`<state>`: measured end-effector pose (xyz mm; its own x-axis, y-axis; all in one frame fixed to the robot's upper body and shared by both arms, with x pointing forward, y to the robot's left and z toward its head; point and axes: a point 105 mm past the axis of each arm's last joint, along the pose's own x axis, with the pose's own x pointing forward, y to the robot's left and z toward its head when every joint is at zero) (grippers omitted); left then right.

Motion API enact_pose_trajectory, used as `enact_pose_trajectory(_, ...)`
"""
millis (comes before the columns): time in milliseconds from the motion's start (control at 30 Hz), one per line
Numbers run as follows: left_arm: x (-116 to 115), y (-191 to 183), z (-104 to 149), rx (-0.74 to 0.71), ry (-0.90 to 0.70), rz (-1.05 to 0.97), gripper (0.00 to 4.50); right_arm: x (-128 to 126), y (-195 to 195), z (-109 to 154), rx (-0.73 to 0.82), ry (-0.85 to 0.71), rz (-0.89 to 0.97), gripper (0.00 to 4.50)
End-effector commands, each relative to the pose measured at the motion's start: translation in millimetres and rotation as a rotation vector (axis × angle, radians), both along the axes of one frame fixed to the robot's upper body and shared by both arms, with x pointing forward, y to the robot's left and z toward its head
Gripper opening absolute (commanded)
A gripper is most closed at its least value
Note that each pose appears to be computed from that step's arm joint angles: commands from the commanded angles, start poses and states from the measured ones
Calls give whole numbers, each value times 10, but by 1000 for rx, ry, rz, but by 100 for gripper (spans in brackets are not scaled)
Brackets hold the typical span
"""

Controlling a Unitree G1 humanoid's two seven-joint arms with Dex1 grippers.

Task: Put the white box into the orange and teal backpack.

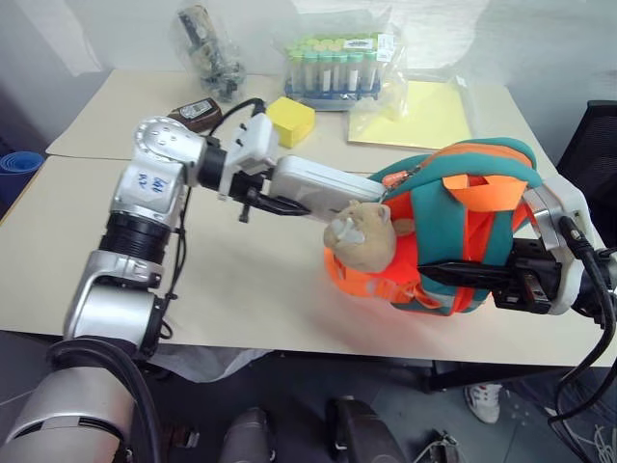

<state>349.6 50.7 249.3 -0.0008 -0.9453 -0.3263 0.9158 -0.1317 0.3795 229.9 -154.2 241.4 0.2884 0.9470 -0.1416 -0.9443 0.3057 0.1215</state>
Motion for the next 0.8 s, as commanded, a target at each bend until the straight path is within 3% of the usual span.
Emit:
enact_pose_trajectory(33, -69, -425, 32, -42, -41, -29, 133, 12, 62, 76, 27, -49, 15, 3)
enact_pose_trajectory(233, -50, -956, -93, -65, -17, 12, 133, 50, 111, 51, 37, -54, 11, 3)
enact_pose_trajectory(367, -42, -923, -117, -46, -31, 26, 133, 79, 128, 22, 47, -59, -11, 3)
enact_pose_trajectory(467, 25, -610, -28, -52, 2, 73, 229, 84, 126, 5, 49, -58, -27, 0)
enact_pose_trajectory(700, -78, 140, 345, -89, 100, 31, 440, 66, 80, -34, 57, -43, -60, 0)
enact_pose_trajectory(800, -267, 314, 456, -93, 143, -53, 449, 84, 83, -48, 58, -41, -67, 0)
